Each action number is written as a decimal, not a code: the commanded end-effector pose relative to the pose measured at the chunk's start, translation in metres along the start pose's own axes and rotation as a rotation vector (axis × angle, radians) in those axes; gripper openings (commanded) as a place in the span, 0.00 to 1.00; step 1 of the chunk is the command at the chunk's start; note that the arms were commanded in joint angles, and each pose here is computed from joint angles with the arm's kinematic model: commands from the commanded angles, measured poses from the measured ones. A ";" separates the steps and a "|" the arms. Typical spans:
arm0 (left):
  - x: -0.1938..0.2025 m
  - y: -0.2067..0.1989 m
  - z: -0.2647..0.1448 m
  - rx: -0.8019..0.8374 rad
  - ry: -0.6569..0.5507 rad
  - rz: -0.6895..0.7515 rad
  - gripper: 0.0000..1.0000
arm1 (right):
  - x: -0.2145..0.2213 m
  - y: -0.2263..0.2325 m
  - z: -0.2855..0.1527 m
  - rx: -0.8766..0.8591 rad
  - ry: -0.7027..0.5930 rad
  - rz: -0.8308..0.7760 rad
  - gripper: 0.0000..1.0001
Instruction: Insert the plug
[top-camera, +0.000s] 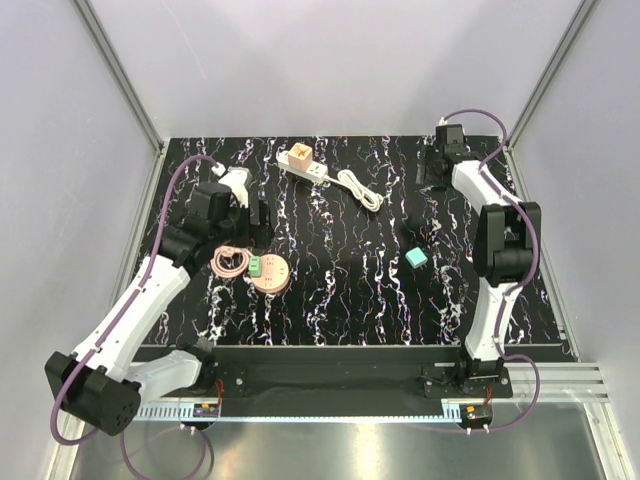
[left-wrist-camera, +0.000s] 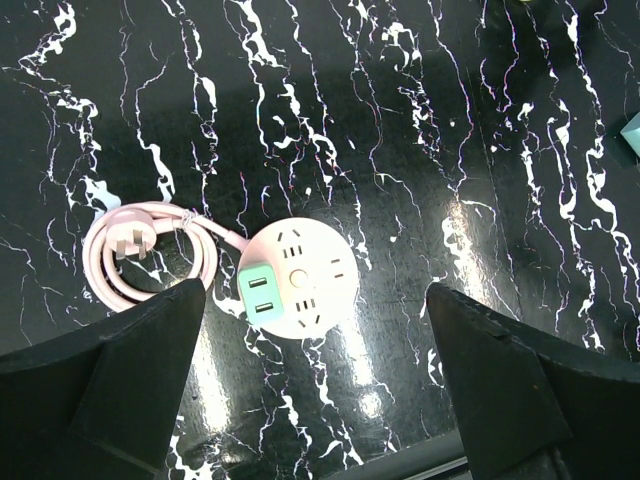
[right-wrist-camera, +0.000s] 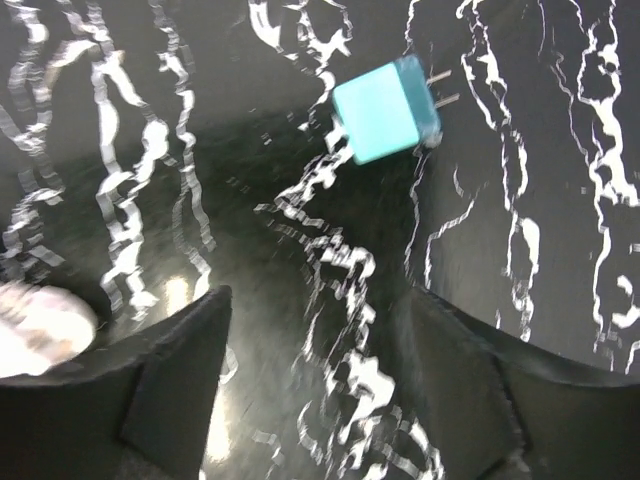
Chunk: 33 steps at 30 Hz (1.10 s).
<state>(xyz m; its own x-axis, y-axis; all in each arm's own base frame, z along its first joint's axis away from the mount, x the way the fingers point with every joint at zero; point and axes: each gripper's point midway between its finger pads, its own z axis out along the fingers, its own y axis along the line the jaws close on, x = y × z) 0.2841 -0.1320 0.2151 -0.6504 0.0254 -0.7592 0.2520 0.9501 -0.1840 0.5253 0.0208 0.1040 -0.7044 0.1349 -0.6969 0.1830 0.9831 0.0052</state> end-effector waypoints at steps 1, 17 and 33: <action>-0.009 0.001 0.003 -0.013 -0.043 0.025 0.99 | -0.029 -0.015 0.011 0.030 -0.055 -0.055 0.74; -0.007 -0.001 0.008 -0.001 -0.023 0.028 0.99 | -0.033 -0.018 0.075 0.196 -0.089 0.509 0.74; -0.007 -0.003 0.006 0.015 -0.024 0.038 0.99 | -0.038 -0.035 0.099 0.341 -0.128 0.685 0.72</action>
<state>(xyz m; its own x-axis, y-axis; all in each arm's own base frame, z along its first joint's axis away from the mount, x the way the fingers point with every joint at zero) 0.2848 -0.1341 0.2054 -0.6680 0.0554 -0.7421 0.2675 0.9484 -0.1701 0.6108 -0.0159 0.0475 -0.3312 0.6717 -0.6626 0.7276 0.6289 0.2739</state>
